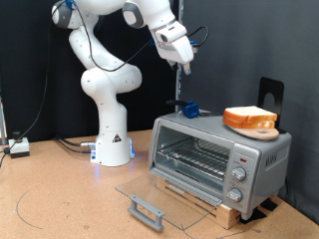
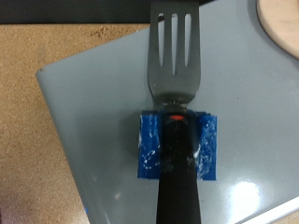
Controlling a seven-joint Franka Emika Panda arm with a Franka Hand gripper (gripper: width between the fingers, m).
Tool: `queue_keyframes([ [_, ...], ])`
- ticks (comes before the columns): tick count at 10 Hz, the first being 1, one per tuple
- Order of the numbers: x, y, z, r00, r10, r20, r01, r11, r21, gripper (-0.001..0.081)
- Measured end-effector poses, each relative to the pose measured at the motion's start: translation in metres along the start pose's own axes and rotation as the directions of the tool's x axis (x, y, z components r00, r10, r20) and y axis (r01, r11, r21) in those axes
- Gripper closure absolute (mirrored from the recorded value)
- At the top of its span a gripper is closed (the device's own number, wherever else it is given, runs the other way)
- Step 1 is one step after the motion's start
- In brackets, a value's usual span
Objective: Make a piece of toast with the oven
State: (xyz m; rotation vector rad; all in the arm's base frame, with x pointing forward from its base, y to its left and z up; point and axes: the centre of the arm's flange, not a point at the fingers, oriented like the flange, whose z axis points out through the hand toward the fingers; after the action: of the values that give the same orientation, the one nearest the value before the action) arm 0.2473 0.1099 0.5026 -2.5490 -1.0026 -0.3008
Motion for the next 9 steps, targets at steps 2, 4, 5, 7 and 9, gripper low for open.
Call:
queue_keyframes([
  [2,-0.002,0.003,0.005,1.000,0.007,0.011,-0.007,1.000,0.005,0.0002],
  [4,-0.002,0.003,0.006,1.000,0.008,0.014,-0.008,1.000,0.007,0.0002],
  [5,-0.002,0.003,0.006,1.000,0.008,0.015,-0.009,1.000,0.007,0.0002],
  [7,-0.003,0.003,0.008,1.000,0.009,0.019,-0.009,1.000,0.007,0.0002],
  [9,-0.006,0.005,0.021,0.999,0.013,0.030,-0.012,1.000,-0.004,0.0002],
])
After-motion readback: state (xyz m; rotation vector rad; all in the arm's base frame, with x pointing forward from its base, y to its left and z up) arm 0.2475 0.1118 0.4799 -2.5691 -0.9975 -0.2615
